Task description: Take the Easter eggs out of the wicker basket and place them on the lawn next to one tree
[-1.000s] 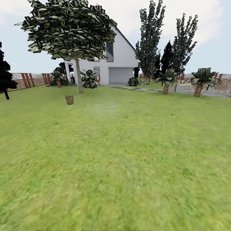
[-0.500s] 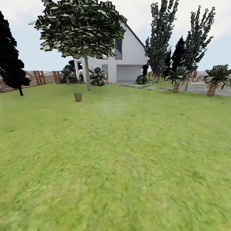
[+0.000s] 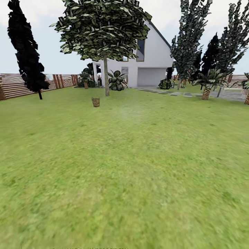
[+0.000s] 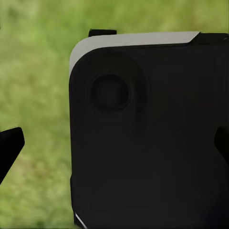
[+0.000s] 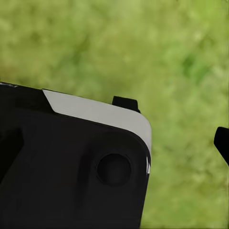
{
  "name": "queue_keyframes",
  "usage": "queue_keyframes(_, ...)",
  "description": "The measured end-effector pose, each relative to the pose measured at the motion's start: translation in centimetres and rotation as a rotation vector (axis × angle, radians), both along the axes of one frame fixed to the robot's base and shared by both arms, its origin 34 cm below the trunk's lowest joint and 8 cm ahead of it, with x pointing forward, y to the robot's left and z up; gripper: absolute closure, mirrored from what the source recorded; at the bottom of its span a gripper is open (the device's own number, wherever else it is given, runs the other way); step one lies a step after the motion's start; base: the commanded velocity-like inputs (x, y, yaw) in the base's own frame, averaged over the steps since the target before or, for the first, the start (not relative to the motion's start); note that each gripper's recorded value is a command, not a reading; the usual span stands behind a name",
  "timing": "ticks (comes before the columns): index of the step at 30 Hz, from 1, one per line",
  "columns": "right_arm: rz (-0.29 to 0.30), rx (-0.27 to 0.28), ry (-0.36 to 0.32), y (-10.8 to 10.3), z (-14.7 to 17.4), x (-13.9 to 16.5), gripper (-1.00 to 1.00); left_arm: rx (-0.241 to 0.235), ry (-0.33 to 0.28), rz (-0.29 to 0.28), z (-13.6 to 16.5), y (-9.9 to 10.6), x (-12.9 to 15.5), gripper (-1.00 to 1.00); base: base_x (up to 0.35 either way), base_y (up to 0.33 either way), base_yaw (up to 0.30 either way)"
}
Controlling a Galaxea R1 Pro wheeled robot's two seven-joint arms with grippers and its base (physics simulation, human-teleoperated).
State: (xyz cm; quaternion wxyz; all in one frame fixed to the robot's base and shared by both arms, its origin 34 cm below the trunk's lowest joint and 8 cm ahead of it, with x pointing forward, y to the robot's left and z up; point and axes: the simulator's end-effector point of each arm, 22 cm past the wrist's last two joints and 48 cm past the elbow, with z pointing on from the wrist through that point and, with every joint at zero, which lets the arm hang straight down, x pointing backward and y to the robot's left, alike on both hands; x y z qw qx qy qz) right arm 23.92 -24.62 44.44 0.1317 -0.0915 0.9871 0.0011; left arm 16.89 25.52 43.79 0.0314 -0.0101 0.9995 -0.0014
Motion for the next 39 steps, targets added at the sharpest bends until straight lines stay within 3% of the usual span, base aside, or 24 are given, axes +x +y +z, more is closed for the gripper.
queue_keyframes(39, -0.002, 0.0, 0.049, 0.0, -0.4, -1.8, -1.0, 0.0, 0.047, 0.001, -0.1, 0.0, -1.8, -1.0, 0.0, 0.0, 0.196)
